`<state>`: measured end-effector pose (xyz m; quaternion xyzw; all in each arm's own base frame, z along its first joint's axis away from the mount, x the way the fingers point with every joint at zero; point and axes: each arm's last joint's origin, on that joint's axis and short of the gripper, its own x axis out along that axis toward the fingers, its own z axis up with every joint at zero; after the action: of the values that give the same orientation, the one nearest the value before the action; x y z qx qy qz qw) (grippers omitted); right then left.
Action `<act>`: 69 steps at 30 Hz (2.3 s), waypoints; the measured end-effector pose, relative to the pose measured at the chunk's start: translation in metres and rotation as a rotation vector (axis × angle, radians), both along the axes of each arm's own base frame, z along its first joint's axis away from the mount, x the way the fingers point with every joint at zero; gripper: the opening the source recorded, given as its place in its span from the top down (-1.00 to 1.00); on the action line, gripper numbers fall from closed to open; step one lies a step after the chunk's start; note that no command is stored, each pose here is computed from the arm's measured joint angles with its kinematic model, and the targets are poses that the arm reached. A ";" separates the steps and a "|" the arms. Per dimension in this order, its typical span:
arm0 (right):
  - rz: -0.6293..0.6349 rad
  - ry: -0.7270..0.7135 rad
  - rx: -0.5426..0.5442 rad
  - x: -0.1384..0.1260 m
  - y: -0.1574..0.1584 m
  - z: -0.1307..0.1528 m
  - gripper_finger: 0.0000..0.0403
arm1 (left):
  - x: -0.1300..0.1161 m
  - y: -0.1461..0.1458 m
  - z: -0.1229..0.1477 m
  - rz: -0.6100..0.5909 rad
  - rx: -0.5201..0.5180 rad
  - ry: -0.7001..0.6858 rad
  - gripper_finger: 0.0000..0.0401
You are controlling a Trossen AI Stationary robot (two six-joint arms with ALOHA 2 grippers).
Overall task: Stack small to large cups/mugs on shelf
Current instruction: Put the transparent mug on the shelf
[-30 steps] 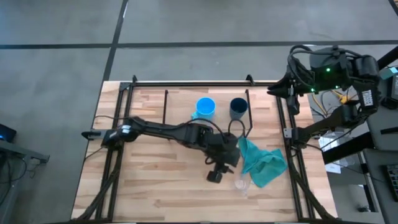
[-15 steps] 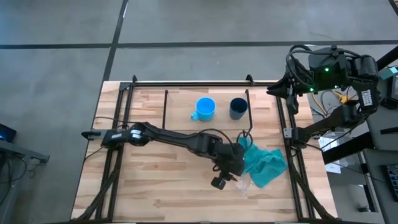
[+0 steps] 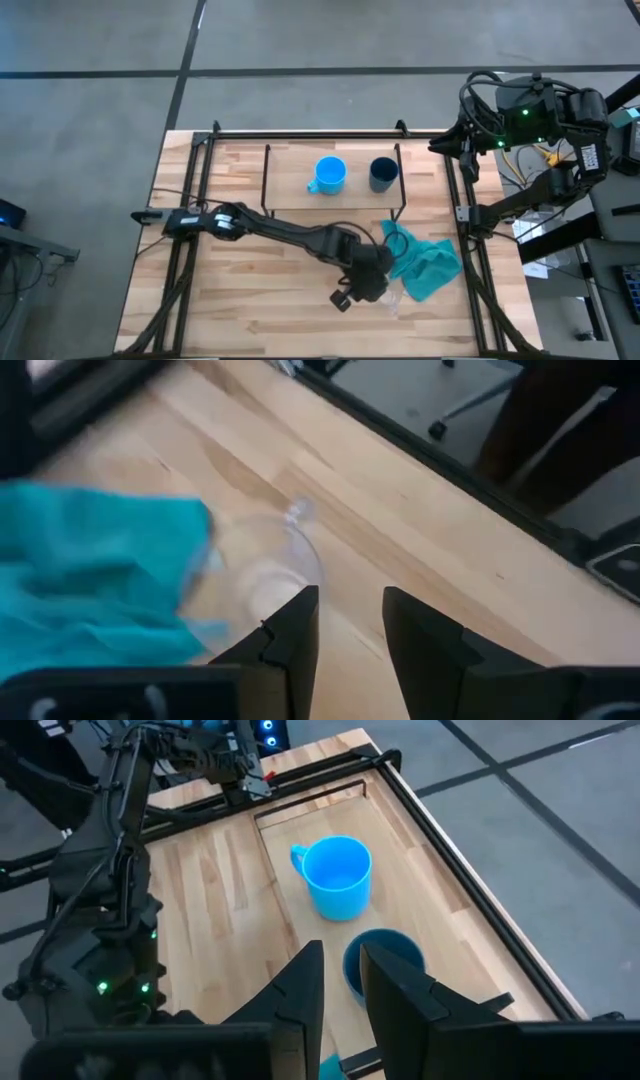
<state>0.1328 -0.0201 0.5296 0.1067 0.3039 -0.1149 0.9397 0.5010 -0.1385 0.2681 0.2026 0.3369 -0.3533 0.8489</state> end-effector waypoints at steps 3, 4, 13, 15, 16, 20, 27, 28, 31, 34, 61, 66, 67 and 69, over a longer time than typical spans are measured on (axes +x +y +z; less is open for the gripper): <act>-0.002 0.001 0.003 0.001 0.000 0.000 0.67 | 0.001 0.000 0.000 -0.055 0.041 -0.044 0.50; -0.005 0.001 0.007 0.001 0.000 0.000 0.67 | 0.001 0.000 -0.001 -0.079 0.060 -0.058 0.50; -0.011 0.004 0.016 0.003 0.000 -0.001 0.67 | 0.001 -0.001 -0.003 -0.230 0.171 -0.152 0.50; -0.011 0.003 0.016 0.003 0.000 -0.001 0.67 | 0.002 0.000 -0.004 -0.277 0.208 -0.181 0.50; -0.011 0.003 0.016 0.003 0.000 -0.001 0.68 | 0.002 0.000 -0.005 -0.303 0.233 -0.197 0.50; -0.026 0.000 0.035 0.003 0.000 -0.001 0.68 | 0.006 0.000 -0.016 -0.388 0.378 -0.247 0.50; -0.027 -0.001 0.037 0.003 0.000 -0.001 0.67 | 0.013 -0.001 -0.040 -0.411 0.425 -0.216 0.50; -0.027 -0.001 0.037 0.003 0.000 -0.001 0.67 | 0.013 -0.001 -0.042 -0.402 0.440 -0.217 0.50; -0.027 -0.001 0.036 0.003 0.000 -0.001 0.68 | 0.015 -0.001 -0.041 -0.378 0.477 -0.232 0.50; -0.027 -0.001 0.036 0.003 0.000 -0.001 0.68 | 0.018 -0.001 -0.039 -0.367 0.482 -0.265 0.50; -0.027 0.000 0.035 0.003 0.000 -0.001 0.70 | 0.019 -0.001 -0.045 -0.300 0.433 -0.230 0.88; -0.026 -0.006 0.034 0.003 0.000 0.000 0.70 | 0.018 -0.001 -0.056 -0.305 0.440 -0.202 0.88; -0.026 -0.007 0.034 0.003 0.000 0.000 0.70 | 0.017 -0.001 -0.060 -0.302 0.453 -0.191 0.88; -0.026 -0.007 0.034 0.003 0.000 0.000 0.70 | 0.017 -0.002 -0.064 -0.283 0.503 -0.179 0.88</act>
<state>0.1362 -0.0206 0.5294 0.1272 0.3009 -0.1217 0.9373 0.5175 -0.1404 0.2042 0.4819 0.3061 -0.3544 0.7406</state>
